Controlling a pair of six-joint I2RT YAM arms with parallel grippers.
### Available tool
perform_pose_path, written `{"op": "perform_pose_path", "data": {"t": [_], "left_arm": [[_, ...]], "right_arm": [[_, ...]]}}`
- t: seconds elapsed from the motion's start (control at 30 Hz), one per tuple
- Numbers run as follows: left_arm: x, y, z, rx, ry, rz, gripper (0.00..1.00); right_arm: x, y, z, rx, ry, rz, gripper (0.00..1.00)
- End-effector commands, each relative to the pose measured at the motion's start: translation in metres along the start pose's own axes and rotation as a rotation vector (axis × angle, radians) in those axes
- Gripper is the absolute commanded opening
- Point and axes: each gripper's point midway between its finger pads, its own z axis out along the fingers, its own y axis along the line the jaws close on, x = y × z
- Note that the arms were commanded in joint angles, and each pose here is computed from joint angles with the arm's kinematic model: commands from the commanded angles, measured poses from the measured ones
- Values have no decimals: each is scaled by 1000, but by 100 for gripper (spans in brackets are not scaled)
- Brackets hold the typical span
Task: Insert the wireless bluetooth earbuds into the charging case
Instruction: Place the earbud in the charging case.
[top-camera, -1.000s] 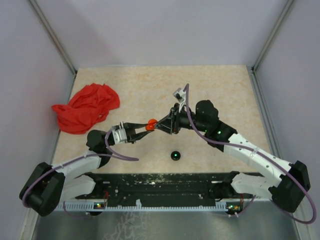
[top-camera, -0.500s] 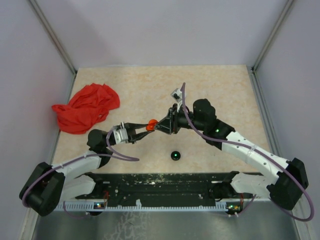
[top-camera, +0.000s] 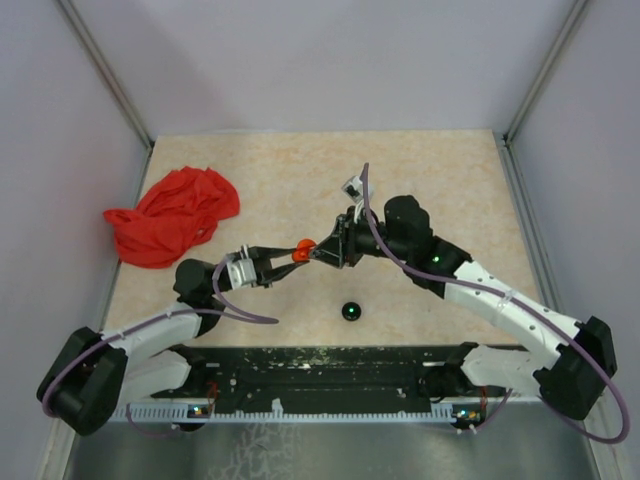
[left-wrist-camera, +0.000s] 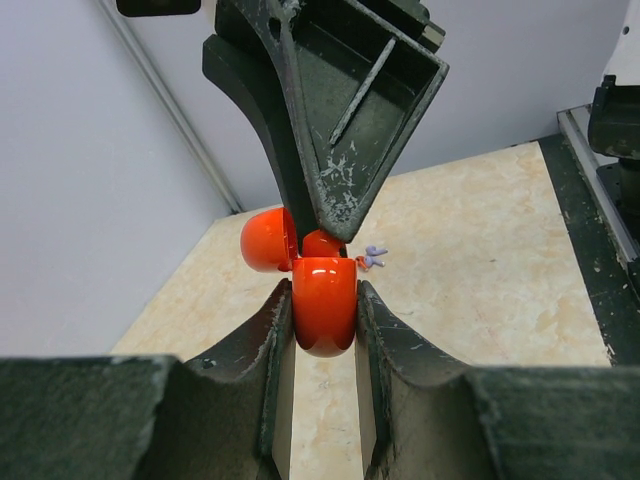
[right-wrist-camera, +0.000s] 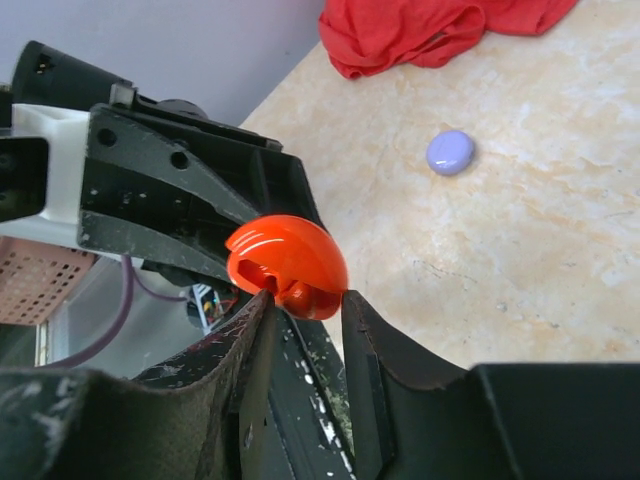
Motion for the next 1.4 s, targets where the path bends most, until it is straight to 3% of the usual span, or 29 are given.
{"op": "perform_pose_path", "data": {"t": [0.0, 0.37, 0.97, 1.37], "left_arm": [[-14, -1, 2, 9, -38, 39, 1], [-15, -4, 3, 32, -42, 34, 1], [-9, -1, 5, 17, -16, 52, 1], [15, -2, 12, -4, 116, 117, 1]], "right_arm": [[-31, 10, -14, 32, -92, -69, 35], [-32, 26, -21, -55, -103, -183, 36], [-24, 28, 0, -93, -34, -10, 29], [-17, 34, 12, -79, 18, 10, 28]]}}
